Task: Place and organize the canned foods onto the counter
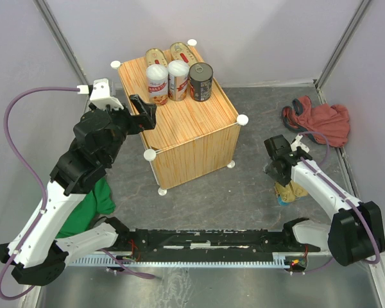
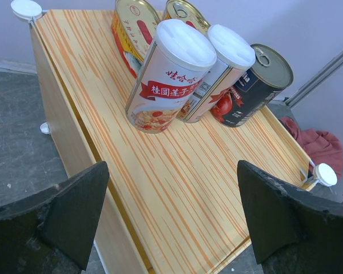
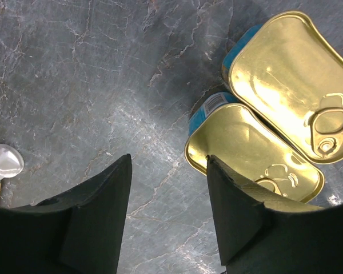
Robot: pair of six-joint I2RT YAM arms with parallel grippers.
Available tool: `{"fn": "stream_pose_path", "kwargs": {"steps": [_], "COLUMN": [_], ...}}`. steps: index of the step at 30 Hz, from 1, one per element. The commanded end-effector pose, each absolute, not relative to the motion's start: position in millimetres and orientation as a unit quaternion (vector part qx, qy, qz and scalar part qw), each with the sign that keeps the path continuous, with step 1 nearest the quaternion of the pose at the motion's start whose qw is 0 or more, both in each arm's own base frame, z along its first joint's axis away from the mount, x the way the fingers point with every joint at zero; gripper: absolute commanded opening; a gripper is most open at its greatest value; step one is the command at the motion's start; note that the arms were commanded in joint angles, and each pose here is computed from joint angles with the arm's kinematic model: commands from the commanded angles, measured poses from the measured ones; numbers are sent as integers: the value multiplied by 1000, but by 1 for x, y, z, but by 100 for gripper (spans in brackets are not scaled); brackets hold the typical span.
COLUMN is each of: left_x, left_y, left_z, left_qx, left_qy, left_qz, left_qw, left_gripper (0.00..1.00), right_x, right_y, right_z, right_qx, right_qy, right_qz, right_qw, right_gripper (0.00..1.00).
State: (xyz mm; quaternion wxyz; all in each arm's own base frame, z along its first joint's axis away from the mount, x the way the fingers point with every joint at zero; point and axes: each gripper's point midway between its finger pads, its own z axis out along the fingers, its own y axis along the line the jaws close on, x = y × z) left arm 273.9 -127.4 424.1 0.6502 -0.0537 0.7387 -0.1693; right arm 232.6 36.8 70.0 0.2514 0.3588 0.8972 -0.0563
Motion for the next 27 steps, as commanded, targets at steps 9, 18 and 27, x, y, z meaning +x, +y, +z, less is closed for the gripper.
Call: {"fn": "stream_pose_path", "kwargs": {"steps": [9,18,27], "left_x": [277,280,284], "left_y": [-120,-120,-125], "left_z": [425,425,423], "left_qx": [-71,-70,-69], "left_qy": [734,733,733], "left_qz": [-156,-152,-158], "left_qw": [657,659,658], "left_gripper": [99,100,100], "right_x": [239,238,242], "right_y": [43,66,87], "right_z": [54,45,63], "right_qx": [341,308,262], "right_qy": [911,930,939], "right_qz": [-33,22,78], "right_qw": [229,200,207], "right_gripper": [48,15,13]}}
